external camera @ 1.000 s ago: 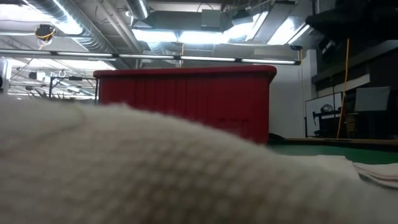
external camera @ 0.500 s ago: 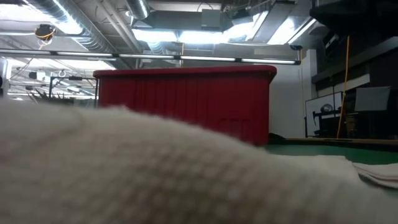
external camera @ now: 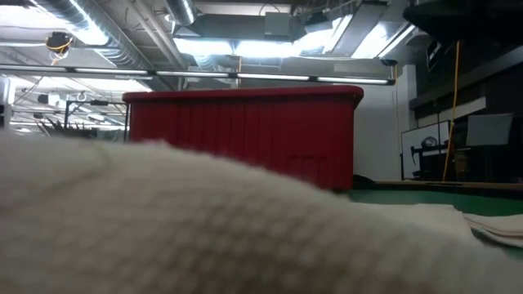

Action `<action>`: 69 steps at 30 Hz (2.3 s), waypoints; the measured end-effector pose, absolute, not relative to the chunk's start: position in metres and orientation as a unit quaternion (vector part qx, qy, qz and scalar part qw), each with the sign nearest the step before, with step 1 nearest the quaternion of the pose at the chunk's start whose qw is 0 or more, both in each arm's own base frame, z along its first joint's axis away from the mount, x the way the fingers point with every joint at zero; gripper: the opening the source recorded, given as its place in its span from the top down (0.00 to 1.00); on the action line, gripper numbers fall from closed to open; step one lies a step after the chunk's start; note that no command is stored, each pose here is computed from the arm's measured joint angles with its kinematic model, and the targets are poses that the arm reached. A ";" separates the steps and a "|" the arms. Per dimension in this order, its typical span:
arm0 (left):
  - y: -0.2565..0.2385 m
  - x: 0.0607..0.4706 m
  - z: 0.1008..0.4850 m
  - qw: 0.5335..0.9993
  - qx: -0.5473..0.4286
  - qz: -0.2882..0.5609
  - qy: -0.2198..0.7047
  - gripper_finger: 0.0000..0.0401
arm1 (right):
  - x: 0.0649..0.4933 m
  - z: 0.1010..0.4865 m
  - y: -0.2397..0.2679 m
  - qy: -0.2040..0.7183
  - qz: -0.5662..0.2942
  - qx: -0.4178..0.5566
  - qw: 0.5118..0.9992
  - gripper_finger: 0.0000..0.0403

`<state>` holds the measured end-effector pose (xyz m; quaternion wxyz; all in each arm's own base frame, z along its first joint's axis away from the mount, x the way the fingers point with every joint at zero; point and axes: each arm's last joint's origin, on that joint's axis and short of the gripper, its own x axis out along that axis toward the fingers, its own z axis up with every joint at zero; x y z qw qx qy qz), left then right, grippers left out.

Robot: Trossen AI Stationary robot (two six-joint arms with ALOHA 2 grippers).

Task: Fold Laundry from Bin
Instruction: Return to Home Position

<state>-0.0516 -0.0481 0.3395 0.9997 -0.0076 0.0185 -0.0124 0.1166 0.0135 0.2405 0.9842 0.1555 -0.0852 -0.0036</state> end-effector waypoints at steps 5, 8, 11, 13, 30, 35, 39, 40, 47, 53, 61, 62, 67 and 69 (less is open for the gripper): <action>-0.027 -0.050 0.332 0.997 0.018 0.061 0.041 1.00 | 0.117 0.240 0.013 -0.087 -0.018 0.156 0.984 0.98; -0.017 -0.028 0.321 0.996 0.050 0.055 0.044 1.00 | 0.117 0.240 0.013 -0.087 -0.019 0.156 0.984 0.98; -0.009 -0.006 0.309 0.997 0.061 0.047 0.031 1.00 | 0.117 0.240 0.013 -0.087 -0.019 0.156 0.984 0.98; -0.004 0.009 0.300 0.997 0.058 0.045 0.023 1.00 | 0.117 0.240 0.013 -0.087 -0.019 0.156 0.984 0.98; 0.018 0.082 0.205 1.000 -0.020 0.010 -0.006 1.00 | 0.105 0.244 0.016 -0.095 0.063 0.124 0.986 0.98; 0.019 0.085 0.197 1.000 -0.024 0.010 0.002 1.00 | 0.095 0.238 0.013 -0.077 0.040 0.127 0.988 0.98; 0.019 0.085 0.196 1.000 -0.024 0.010 0.002 1.00 | 0.090 0.234 0.011 -0.062 0.032 0.124 0.990 0.98; 0.019 0.085 0.196 1.000 -0.024 0.010 0.003 1.00 | 0.088 0.233 0.011 -0.055 0.031 0.123 0.990 0.98; 0.019 0.085 0.196 1.000 -0.025 0.012 0.003 1.00 | 0.090 0.216 0.011 -0.058 0.024 0.125 0.990 0.98; 0.019 0.085 0.198 1.000 -0.023 0.015 -0.008 1.00 | 0.099 0.183 0.013 -0.078 0.027 0.139 0.987 0.98; 0.023 0.093 0.179 0.998 -0.026 0.022 -0.048 1.00 | 0.100 0.173 0.012 -0.036 0.003 0.132 0.991 0.98; 0.023 0.094 0.175 0.998 -0.033 0.022 -0.049 1.00 | 0.100 0.172 0.012 -0.030 0.002 0.132 0.991 0.98; 0.024 0.093 0.177 0.998 -0.015 0.036 -0.058 1.00 | 0.101 0.170 0.012 -0.016 0.001 0.131 0.991 0.98; 0.024 0.093 0.177 0.997 -0.006 0.037 -0.061 1.00 | 0.101 0.167 0.011 -0.006 -0.005 0.129 0.992 0.98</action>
